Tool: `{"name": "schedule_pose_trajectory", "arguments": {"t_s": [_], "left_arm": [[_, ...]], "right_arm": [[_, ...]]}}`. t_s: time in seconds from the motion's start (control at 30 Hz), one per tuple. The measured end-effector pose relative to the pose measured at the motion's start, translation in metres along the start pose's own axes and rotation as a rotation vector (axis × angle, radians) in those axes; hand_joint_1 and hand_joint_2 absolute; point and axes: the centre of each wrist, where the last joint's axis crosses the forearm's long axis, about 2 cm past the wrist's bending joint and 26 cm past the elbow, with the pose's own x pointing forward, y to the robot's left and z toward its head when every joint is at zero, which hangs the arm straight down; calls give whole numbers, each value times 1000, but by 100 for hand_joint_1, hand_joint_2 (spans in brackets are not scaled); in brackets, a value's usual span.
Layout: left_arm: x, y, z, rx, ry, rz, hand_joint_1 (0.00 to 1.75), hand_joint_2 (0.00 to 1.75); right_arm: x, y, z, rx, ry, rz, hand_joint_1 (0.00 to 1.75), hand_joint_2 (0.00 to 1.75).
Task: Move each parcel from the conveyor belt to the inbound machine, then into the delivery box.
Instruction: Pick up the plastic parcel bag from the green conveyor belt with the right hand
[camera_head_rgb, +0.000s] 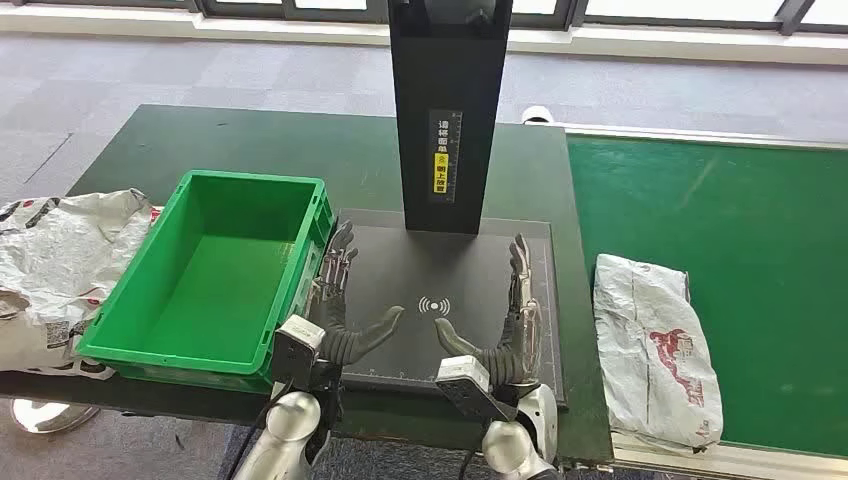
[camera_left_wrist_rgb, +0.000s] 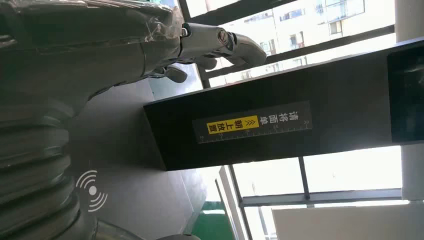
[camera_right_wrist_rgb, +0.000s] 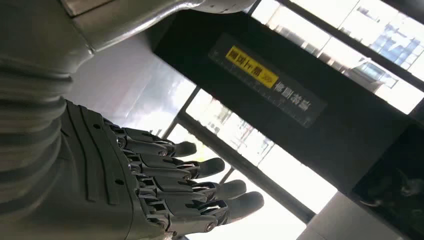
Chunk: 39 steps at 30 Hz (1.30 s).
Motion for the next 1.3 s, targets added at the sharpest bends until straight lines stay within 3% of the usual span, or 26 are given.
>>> {"name": "schedule_pose_trajectory", "arguments": {"t_s": [0.17,0.33,0.4,0.5,0.63,0.8,1.3], "left_arm": [[0,0,0,3,1,2,0,175],[0,1,3,12,5,10,0,175],[1,1,4,18,4,12,0,175],[2,4,5,30,1,9,0,175],[4,9,8,48,-3,2,0,175],[6,12,10,61,-5,0,0,175],[5,18,14,81,5,-8,0,175]], "right_arm": [[-12,-9,4,1,31,79,0,175],[-35,-48,2,94,84,495,0,175],[-46,-67,2,84,169,650,0,175],[-62,-89,11,35,328,748,0,175],[-84,-110,27,-11,474,758,0,175],[-105,-118,47,-3,592,744,0,175],[-118,-118,60,19,682,736,0,175]]}}
